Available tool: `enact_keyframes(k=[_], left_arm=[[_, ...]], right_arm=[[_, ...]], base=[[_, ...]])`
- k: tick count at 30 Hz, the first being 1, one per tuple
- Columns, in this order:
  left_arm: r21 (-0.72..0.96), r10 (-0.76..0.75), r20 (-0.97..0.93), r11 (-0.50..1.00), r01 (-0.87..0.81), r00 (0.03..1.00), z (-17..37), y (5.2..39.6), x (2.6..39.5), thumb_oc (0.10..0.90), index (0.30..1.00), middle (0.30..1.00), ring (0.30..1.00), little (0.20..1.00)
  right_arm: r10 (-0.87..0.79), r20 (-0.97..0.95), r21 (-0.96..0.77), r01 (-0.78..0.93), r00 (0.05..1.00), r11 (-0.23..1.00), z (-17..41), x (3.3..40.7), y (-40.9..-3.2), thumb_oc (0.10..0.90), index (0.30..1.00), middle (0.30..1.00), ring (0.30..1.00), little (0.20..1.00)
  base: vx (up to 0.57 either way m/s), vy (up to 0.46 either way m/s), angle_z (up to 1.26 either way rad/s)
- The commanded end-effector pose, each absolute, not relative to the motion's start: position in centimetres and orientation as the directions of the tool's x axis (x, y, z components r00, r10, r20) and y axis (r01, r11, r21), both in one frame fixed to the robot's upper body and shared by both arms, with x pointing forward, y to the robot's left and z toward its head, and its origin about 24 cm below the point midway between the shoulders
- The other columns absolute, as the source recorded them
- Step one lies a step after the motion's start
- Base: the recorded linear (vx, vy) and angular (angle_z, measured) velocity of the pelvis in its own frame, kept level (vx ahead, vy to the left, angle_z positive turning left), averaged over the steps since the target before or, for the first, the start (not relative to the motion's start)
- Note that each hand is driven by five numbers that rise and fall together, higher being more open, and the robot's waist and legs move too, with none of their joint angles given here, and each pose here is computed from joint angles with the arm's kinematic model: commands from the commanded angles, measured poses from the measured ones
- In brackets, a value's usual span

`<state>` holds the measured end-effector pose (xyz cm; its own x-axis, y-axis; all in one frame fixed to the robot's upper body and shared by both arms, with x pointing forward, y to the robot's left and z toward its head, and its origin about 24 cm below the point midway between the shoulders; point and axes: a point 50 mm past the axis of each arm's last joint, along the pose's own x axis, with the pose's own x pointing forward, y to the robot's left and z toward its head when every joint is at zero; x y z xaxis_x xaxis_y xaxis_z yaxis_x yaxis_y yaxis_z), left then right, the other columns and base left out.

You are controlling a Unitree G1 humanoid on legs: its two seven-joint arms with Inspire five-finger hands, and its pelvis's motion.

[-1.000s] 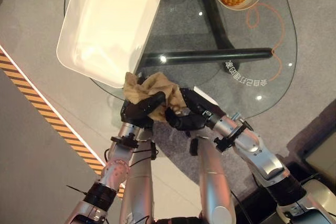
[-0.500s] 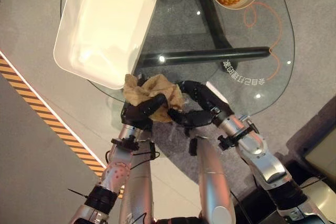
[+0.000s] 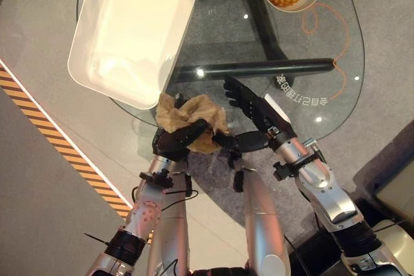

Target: Wipe the table with a cloth and put it in the basket.

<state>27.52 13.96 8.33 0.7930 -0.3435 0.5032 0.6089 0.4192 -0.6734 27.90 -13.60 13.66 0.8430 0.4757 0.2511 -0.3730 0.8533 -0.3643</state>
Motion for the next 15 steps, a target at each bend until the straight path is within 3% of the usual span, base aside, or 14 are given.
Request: enact_keyframes(k=[1, 10, 15], left_arm=[[-0.458, -0.401, 0.745, 0.273, 0.846, 0.533, 13.0, 11.8, 25.5, 0.100, 0.300, 0.300, 0.300, 0.200], [-0.448, -0.383, 0.756, 0.291, 0.846, 0.531, 13.2, 12.1, 25.4, 0.100, 0.300, 0.300, 0.300, 0.200], [-0.456, -0.285, 0.768, 0.385, 0.802, 0.573, 13.6, 13.6, 25.8, 0.100, 0.300, 0.300, 0.300, 0.200]], right_arm=[[0.502, 0.402, -0.396, -0.349, 0.766, 0.849, 16.8, 26.9, -13.2, 0.800, 0.900, 0.900, 0.900, 0.900], [0.494, 0.405, -0.384, -0.346, 0.769, 0.856, 16.8, 26.8, -13.3, 0.800, 0.900, 0.900, 0.900, 0.900], [0.472, 0.417, -0.344, -0.346, 0.777, 0.873, 16.7, 26.9, -13.7, 0.800, 0.900, 0.900, 0.900, 0.900]], base=[[0.00, 0.000, 0.00], [0.00, 0.000, 0.00], [-0.03, -0.007, 0.00]])
